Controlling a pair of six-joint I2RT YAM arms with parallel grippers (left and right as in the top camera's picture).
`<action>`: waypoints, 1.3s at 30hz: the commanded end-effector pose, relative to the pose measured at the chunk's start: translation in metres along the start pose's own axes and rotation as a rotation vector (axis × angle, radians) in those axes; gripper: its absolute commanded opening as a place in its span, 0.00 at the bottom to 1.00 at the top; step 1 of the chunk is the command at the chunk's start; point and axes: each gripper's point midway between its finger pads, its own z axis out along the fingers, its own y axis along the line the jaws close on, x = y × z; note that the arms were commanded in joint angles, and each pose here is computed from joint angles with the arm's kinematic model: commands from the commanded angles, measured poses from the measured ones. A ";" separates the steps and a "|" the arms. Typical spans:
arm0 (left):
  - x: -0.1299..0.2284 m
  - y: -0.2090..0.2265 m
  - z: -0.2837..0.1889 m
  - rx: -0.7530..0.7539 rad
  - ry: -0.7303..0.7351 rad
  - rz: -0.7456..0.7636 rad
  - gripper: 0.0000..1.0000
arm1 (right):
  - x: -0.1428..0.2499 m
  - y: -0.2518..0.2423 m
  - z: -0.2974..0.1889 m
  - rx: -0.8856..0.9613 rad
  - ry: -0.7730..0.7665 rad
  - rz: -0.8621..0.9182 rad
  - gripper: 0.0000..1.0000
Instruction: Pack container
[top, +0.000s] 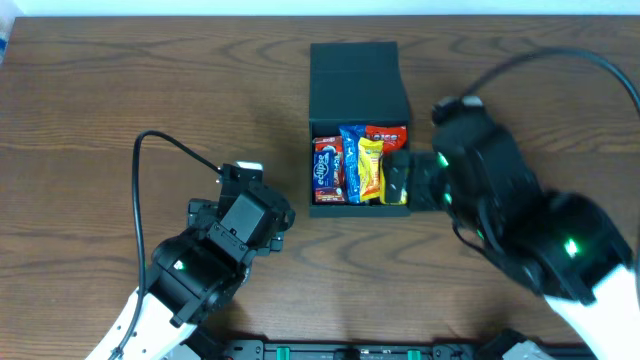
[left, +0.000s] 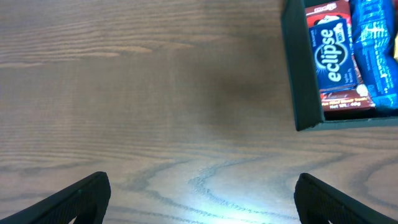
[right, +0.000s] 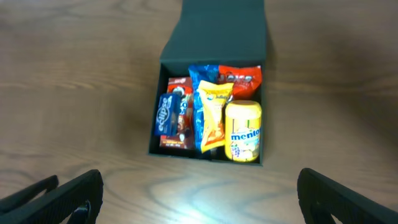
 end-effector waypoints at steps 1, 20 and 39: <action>0.001 0.004 0.001 -0.019 0.001 0.012 0.95 | 0.019 -0.018 0.003 0.023 -0.017 -0.009 0.99; 0.001 0.004 0.001 -0.019 0.001 0.012 0.95 | 0.065 -0.004 0.102 -0.033 0.157 -0.023 0.99; 0.001 0.004 0.001 -0.019 0.001 0.012 0.95 | 0.067 -0.020 0.195 -0.021 0.254 0.052 0.99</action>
